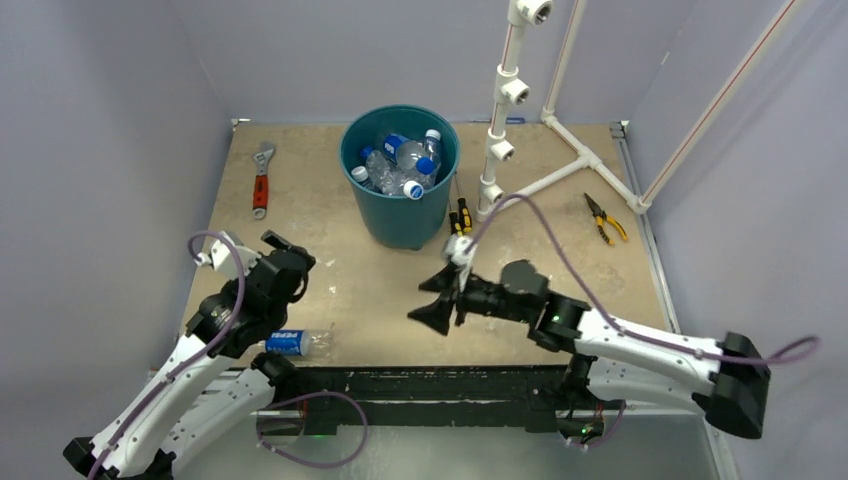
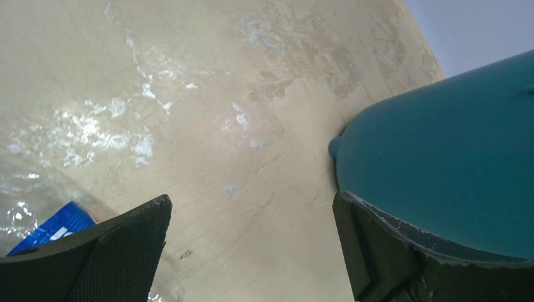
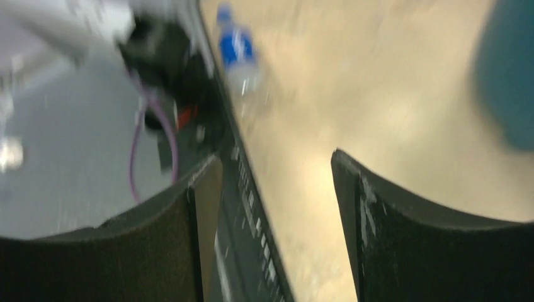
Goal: Put the plastic bottles in the bin
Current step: Pick up the plastic bottle from the corner of the board.
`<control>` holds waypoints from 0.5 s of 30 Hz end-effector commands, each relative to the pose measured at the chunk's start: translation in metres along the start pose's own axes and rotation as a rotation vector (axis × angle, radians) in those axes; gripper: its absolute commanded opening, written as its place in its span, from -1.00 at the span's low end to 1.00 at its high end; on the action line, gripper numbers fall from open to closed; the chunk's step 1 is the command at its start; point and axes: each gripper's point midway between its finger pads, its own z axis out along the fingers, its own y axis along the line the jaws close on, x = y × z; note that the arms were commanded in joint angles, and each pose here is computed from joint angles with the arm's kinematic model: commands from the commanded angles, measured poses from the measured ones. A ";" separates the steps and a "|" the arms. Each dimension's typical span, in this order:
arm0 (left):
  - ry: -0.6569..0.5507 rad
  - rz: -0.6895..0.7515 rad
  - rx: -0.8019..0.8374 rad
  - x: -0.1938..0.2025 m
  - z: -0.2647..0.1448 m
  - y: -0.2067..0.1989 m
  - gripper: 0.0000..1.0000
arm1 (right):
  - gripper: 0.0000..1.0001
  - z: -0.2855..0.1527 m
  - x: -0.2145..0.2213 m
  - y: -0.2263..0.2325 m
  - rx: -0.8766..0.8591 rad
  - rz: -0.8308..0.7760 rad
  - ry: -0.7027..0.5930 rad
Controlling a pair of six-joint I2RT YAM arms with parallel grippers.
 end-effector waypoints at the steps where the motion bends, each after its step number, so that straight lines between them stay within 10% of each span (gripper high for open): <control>1: 0.049 -0.085 -0.068 0.018 0.001 0.025 0.98 | 0.35 0.028 0.040 0.030 -0.087 0.020 0.065; 15: -0.091 -0.105 0.004 -0.047 -0.029 0.009 0.98 | 0.98 0.136 0.098 0.056 -0.112 -0.125 0.008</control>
